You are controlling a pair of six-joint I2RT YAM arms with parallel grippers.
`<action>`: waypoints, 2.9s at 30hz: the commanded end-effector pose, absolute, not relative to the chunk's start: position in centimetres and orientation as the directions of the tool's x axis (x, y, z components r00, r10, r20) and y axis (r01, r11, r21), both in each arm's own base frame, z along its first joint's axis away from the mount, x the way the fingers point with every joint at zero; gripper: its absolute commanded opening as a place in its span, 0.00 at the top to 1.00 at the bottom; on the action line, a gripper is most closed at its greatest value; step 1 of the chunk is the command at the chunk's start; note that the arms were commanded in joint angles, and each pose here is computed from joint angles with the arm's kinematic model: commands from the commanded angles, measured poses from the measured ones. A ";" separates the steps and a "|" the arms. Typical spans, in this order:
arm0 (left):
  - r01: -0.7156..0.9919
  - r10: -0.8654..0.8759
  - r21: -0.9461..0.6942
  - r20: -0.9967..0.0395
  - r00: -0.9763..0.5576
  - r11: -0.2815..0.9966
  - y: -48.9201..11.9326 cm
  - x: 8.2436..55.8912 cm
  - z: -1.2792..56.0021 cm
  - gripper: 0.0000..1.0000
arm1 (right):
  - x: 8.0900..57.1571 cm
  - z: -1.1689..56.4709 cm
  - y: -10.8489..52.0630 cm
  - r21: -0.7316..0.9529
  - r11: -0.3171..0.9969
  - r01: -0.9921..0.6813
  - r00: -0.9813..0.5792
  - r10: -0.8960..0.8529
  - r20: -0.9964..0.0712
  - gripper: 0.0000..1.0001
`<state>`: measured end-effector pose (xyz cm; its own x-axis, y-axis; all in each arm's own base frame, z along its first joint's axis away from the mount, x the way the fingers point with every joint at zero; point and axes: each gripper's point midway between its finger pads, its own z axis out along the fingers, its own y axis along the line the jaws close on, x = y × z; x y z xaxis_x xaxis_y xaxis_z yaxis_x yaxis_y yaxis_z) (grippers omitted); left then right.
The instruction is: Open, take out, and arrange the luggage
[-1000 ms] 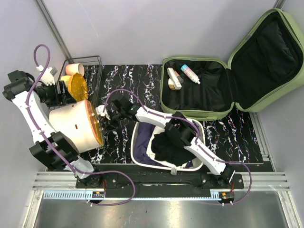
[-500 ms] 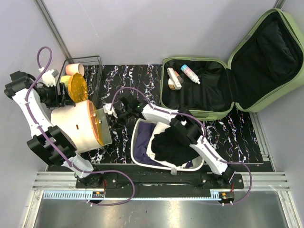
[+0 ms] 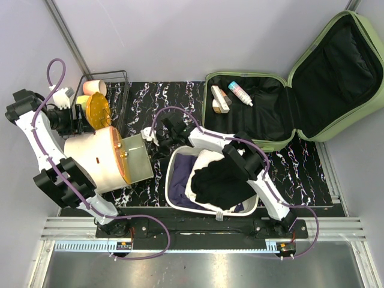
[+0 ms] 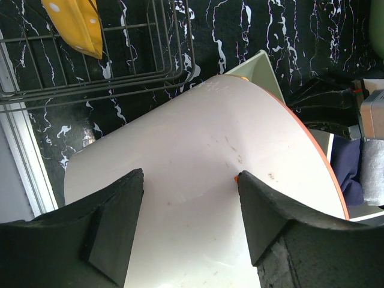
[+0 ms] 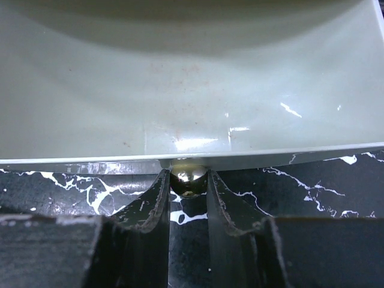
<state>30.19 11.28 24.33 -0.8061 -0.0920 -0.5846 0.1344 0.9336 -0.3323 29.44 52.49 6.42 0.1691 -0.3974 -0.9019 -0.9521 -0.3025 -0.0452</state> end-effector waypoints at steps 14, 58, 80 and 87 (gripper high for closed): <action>0.186 -0.038 -0.303 -0.605 -0.796 0.935 9.7 28.2 27.8 0.20 | 35.4 19.3 50.0 -0.138 -0.075 -0.988 0.154 -0.292 -0.944 0.21; 0.308 0.138 -0.104 -0.729 -0.670 0.946 6.0 31.6 32.2 0.14 | 65.2 11.3 10.2 -0.095 0.911 -0.400 -0.533 -0.316 -0.785 0.13; 0.311 0.133 -0.116 -0.726 -0.674 0.943 5.8 32.2 32.2 0.14 | 64.9 10.9 11.1 -0.100 0.869 -0.484 -0.506 -0.371 -0.779 0.74; 0.323 0.133 -0.125 -0.731 -0.669 0.938 5.6 32.2 32.0 0.14 | 62.1 22.3 13.7 0.031 0.862 -0.506 -0.421 -0.216 -0.881 1.00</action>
